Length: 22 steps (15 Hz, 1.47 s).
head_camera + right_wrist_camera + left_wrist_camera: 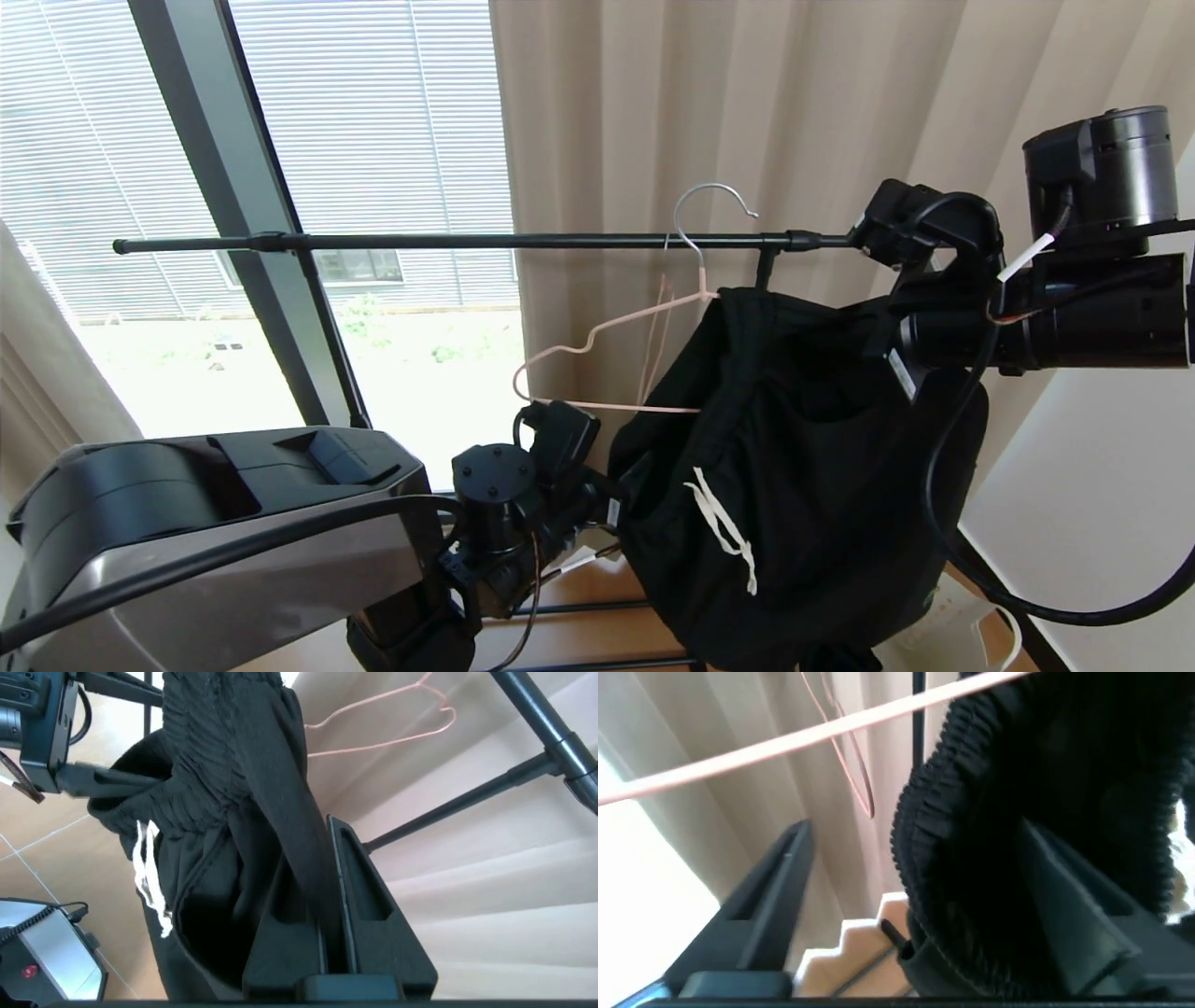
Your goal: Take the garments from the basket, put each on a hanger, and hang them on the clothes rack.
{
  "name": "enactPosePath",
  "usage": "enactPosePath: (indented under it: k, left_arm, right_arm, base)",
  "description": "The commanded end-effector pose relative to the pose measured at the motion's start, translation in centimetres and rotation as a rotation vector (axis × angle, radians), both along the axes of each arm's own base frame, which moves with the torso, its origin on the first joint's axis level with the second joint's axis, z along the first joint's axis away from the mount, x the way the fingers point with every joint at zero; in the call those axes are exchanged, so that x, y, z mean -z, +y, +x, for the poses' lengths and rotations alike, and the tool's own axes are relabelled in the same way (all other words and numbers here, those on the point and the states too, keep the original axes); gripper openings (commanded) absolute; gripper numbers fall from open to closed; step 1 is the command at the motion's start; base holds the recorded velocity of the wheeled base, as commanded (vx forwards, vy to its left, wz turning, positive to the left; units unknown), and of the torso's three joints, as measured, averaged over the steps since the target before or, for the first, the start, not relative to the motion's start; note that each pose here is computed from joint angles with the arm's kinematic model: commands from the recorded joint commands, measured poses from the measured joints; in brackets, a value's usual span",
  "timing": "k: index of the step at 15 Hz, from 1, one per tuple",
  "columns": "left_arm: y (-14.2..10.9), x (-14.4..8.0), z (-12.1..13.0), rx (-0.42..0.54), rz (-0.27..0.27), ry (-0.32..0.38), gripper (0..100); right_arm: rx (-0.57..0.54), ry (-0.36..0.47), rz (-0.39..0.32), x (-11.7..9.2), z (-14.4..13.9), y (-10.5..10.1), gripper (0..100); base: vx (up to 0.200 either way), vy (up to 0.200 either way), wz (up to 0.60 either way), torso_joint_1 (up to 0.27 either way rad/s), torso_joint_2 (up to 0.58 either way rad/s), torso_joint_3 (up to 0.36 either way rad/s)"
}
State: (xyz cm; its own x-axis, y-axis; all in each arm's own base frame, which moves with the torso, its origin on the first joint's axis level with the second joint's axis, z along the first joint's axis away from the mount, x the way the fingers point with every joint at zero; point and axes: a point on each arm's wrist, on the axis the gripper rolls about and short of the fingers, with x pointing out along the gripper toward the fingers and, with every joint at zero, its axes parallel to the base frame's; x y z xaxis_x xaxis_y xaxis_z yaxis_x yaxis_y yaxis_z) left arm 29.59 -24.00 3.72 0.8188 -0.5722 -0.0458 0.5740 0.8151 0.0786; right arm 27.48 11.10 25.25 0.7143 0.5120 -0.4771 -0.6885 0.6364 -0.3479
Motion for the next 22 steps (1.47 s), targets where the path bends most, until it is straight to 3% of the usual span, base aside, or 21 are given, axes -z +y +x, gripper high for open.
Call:
enactPosePath:
  k: [1, 7, 10, 19, 22]
  left_arm:
    - [0.0, 0.9, 0.2, -0.004, 0.012, 0.008, 0]
    - [1.9, -0.9, 1.4, -0.058, -0.017, -0.031, 0]
    - [1.7, -0.5, 1.3, -0.048, -0.008, -0.02, 0]
    - [3.4, -1.3, 2.8, -0.105, -0.026, -0.049, 0]
    - [3.6, -1.2, 2.9, -0.111, -0.025, -0.044, 0]
  right_arm:
    - [0.004, 0.001, 0.0, 0.0, 0.0, -0.2, 0]
    - [0.103, 0.053, 0.049, 3.5, 0.7, -2.0, 0]
    - [0.135, 0.043, 0.123, 3.5, 1.1, -1.9, 0]
    - [0.18, 0.065, 0.118, 5.3, 0.8, -3.3, 0]
    - [0.2, 0.059, 0.124, 6.9, 0.1, -4.1, 0]
  base:
    - [0.0, 0.0, 0.0, 0.0, 0.0, 0.0]
    - [0.0, 0.0, 0.0, 0.0, 0.0, 0.0]
    - [0.0, 0.0, 0.0, 0.0, 0.0, 0.0]
    - [0.0, 0.0, 0.0, 0.0, 0.0, 0.0]
    - [0.0, 0.0, 0.0, 0.0, 0.0, 0.0]
